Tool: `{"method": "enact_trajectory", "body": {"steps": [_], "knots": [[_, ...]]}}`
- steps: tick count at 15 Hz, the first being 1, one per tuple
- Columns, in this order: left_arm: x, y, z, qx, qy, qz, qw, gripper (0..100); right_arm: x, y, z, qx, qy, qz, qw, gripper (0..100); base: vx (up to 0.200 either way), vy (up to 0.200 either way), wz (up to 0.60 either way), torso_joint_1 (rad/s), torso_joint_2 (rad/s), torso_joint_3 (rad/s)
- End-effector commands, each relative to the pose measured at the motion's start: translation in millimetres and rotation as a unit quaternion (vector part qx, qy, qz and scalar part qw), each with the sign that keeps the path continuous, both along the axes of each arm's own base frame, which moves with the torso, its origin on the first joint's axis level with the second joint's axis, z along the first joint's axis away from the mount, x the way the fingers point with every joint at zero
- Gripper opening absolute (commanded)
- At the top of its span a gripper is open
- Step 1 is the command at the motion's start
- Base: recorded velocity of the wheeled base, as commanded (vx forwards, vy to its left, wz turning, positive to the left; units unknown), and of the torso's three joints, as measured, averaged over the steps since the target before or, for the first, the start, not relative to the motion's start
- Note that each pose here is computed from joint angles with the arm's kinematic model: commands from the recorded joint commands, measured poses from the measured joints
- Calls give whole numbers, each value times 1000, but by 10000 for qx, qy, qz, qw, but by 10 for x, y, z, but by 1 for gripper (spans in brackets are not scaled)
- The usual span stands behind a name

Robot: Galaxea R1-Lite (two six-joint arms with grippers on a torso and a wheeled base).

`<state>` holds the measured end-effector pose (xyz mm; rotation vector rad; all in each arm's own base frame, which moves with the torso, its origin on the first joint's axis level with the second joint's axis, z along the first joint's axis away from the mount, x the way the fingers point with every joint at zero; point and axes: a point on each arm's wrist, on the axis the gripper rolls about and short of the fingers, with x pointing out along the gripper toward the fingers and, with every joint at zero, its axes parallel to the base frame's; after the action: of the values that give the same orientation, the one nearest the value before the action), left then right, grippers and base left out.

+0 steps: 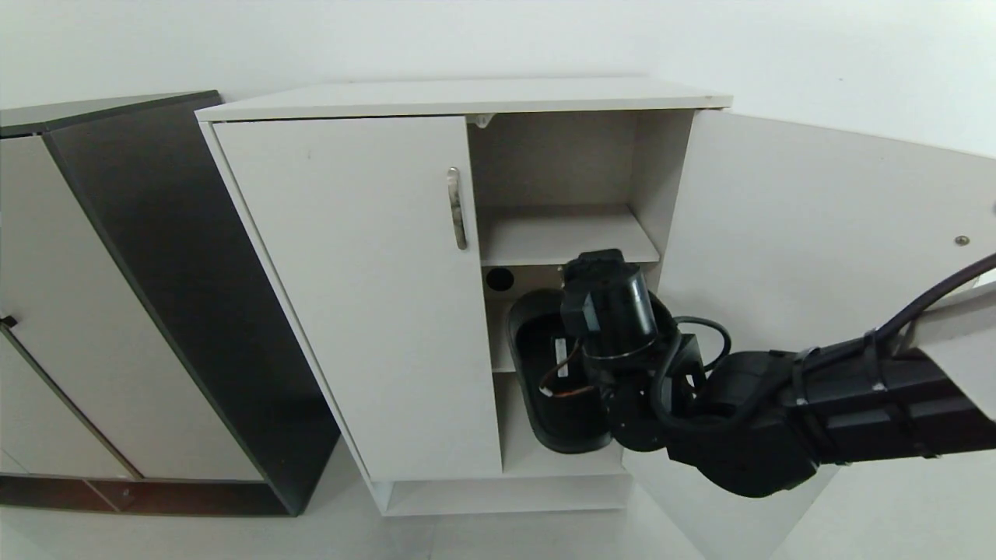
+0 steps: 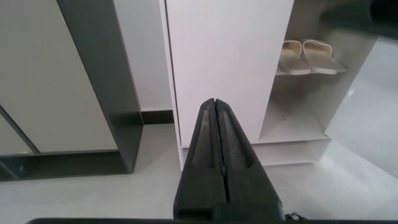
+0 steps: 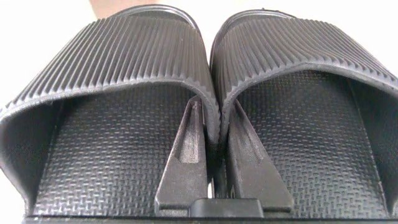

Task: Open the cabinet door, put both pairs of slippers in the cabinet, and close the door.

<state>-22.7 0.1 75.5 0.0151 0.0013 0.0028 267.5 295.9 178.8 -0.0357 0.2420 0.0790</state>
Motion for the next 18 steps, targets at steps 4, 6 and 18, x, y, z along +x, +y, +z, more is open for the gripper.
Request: {"method": "enact_trajectory", "body": {"steps": [4, 6, 18], "knots": [[0, 0, 0, 1, 1, 9, 10000, 0, 29, 50, 336, 335, -284, -161, 9989, 0, 0, 0, 0, 0, 0, 0], [-1, 0, 0, 9, -6, 9, 10000, 0, 41, 45, 338, 339, -291, -184, 9988, 0, 0, 0, 0, 0, 0, 0], [0, 0, 0, 9, 1, 1, 10000, 0, 156, -2, 327, 224, -322, -301, 9988, 0, 133, 0, 0, 1, 2, 2]]}}
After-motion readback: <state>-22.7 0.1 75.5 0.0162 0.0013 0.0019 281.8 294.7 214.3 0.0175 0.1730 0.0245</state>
